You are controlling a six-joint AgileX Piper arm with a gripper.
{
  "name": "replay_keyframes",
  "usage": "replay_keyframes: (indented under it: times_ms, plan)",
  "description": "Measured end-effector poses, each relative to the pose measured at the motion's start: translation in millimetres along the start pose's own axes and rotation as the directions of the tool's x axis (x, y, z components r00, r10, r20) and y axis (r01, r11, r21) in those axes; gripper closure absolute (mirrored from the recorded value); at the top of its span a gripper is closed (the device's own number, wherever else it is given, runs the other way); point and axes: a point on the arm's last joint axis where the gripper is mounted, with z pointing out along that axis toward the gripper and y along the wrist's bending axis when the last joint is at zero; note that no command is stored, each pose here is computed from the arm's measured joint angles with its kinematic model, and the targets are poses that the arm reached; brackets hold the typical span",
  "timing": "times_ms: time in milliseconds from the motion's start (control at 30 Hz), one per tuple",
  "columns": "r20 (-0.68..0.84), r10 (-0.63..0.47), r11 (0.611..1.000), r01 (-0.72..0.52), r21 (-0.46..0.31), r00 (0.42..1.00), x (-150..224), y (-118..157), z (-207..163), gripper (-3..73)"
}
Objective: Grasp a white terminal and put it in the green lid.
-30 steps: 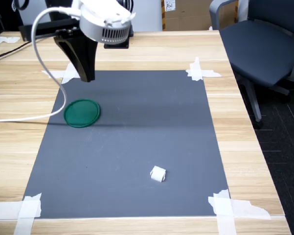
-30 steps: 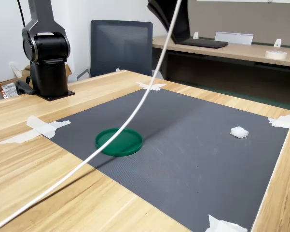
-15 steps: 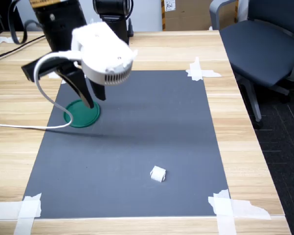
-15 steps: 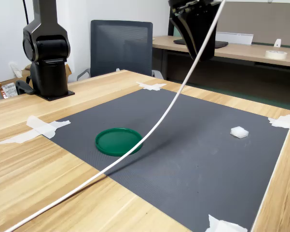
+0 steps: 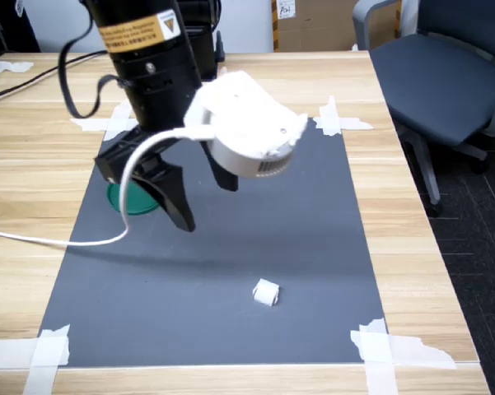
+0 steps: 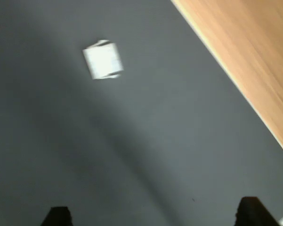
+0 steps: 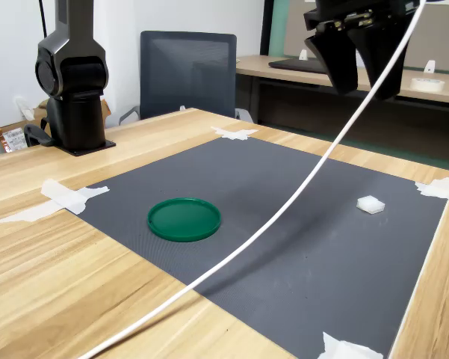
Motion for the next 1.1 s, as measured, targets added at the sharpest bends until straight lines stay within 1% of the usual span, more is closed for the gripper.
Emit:
replay_keyframes:
  times_ms: [133,367,533,700,867,1100]
  plan:
    - [-0.062,-0.075,0.996,0.072,-0.046,0.995,-17.8,11.0,19.9,2.5]
    - [-0.176,-0.094,0.995,0.089,-0.038,0.98,-36.9,26.4,55.6,2.5]
    - [-0.186,-0.082,0.996,0.075,-0.045,0.979,-43.8,33.5,78.5,2.5]
    - [-0.185,-0.068,0.997,0.063,-0.033,0.98,-44.3,32.5,93.6,2.4]
    - [-0.206,-0.067,0.997,0.059,-0.045,0.976,-41.1,32.5,110.2,2.4]
    - [-0.225,-0.042,0.998,0.033,-0.044,0.973,-37.6,32.0,129.9,2.4]
